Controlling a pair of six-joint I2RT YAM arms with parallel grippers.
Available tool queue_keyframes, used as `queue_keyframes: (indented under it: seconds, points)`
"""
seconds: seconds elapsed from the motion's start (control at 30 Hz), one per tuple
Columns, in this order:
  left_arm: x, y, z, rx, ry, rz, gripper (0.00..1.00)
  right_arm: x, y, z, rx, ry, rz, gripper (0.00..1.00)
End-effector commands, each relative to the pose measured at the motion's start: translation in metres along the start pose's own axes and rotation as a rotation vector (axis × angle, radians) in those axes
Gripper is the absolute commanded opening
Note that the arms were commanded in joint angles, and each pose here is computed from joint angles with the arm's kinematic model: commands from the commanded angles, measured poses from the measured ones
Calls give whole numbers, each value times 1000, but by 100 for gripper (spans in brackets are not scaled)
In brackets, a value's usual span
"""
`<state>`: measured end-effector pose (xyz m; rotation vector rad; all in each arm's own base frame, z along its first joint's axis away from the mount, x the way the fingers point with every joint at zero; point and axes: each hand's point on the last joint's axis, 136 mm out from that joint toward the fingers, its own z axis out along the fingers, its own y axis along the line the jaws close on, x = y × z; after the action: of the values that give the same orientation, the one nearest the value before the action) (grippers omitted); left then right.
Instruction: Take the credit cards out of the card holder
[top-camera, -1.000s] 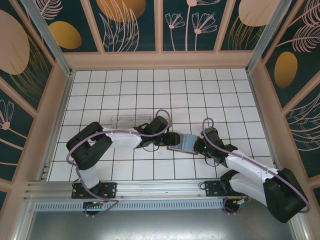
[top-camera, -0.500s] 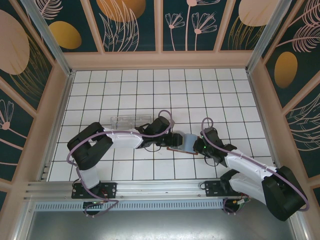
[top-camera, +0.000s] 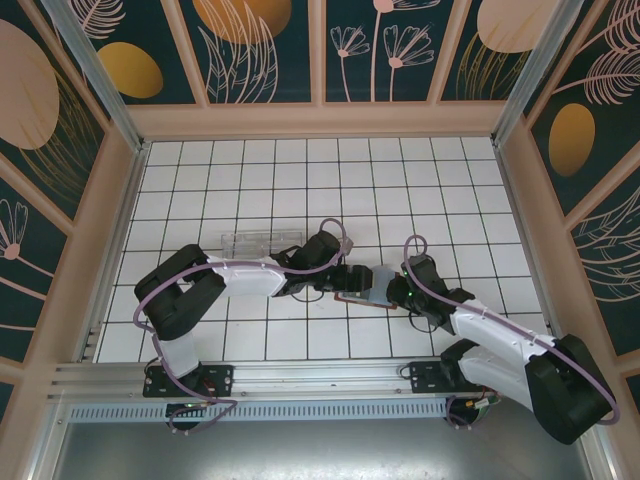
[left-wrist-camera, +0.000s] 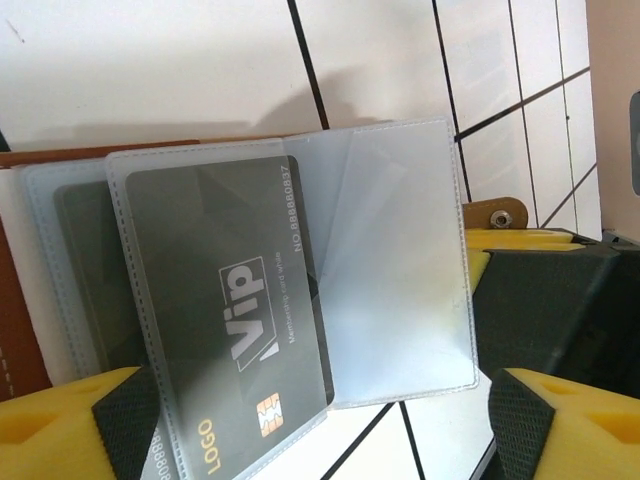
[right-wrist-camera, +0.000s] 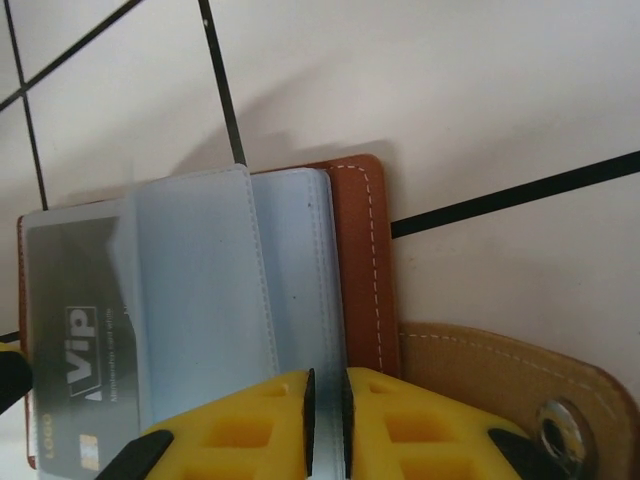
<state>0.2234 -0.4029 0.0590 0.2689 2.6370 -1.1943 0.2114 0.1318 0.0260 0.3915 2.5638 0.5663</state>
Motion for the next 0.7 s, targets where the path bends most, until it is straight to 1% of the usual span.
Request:
queue_keyframes:
  seconds: [0.0, 0.03, 0.13, 0.23, 0.33, 0.4, 0.53, 0.6, 0.67]
  points:
    - [-3, -17, 0, 54, -6, 40, 97, 2, -6, -2, 14, 0, 15, 18]
    - [-3, -17, 0, 52, -6, 41, 98, 2, -6, -3, 14, -1, 17, 19]
    - [-4, -15, -2, 43, -13, 42, 97, 0, -5, -6, 18, -3, 26, 20]
    - [-10, -9, -12, -21, -53, 56, 96, -15, -6, -18, 42, -75, 24, 23]
    - [-16, -7, -22, -62, -84, 95, 97, -31, 2, -35, 32, -144, 3, 25]
    - [-21, -16, -31, -50, -107, 114, 97, -44, 5, -43, 22, -180, 9, 26]
    - [-19, -19, -27, -28, -93, 111, 96, -54, 19, -52, -13, -195, -5, 26]
    - [-20, -20, -28, -22, -99, 111, 95, -57, 27, -54, -44, -195, -7, 27]
    - [-20, -21, -29, -14, -107, 119, 88, -59, 36, -54, -77, -189, -16, 27]
